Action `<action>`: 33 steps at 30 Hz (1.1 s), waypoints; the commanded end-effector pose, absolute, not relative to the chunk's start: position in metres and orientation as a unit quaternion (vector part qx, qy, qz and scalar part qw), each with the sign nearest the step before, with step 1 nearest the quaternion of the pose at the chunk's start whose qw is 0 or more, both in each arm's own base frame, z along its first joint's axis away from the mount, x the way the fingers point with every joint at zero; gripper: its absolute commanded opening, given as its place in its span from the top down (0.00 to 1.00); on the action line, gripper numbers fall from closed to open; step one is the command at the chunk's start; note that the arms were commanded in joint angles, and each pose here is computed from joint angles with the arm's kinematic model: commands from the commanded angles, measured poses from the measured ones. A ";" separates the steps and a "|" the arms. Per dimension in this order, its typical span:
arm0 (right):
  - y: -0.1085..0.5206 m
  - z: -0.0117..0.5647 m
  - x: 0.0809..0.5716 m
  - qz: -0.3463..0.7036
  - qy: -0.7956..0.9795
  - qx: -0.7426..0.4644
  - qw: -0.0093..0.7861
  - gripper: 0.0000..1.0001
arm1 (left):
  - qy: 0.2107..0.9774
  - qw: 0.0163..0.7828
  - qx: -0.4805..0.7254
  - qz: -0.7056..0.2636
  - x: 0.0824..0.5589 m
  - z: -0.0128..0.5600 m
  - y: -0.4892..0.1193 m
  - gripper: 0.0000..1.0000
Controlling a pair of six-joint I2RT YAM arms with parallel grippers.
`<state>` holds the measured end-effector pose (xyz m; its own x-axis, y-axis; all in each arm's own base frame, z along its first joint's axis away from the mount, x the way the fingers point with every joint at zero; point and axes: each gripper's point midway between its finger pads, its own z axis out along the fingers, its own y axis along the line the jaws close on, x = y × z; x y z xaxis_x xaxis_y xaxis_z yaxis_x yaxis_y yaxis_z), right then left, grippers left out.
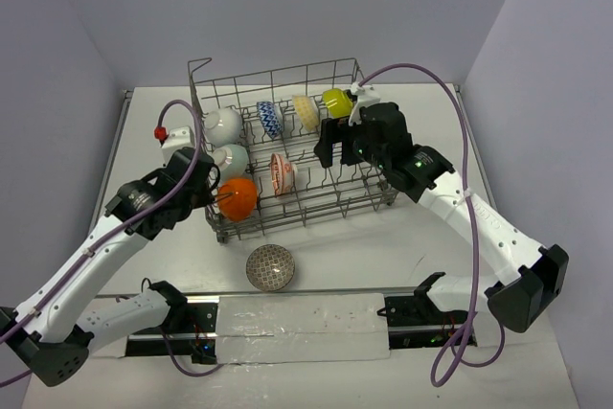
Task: Load the bowls into the dish rack
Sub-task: Move the bowl to the dish rack, then move the dish rack to the center of the board.
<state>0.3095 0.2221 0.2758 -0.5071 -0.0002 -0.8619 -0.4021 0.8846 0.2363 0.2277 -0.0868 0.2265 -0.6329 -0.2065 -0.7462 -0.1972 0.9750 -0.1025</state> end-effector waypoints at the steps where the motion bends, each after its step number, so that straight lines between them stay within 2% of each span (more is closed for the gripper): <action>1: 0.218 0.293 0.310 0.213 0.827 -0.117 0.507 0.00 | 0.926 0.357 -0.099 0.076 0.198 0.208 -0.056 0.68; 18: 0.214 0.297 0.304 0.216 0.824 -0.118 0.510 0.00 | 0.916 0.326 -0.143 0.183 0.205 0.201 -0.037 0.67; 33: 0.215 0.307 0.297 0.233 0.817 -0.116 0.514 0.00 | 0.910 0.328 -0.145 0.206 0.229 0.207 -0.047 0.67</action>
<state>0.3011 0.2188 0.2922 -0.4788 0.0215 -0.8777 -0.4196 0.8725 0.2503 0.2507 -0.0737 0.2048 -0.6810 -0.1991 -0.7047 -0.4081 0.9022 0.1395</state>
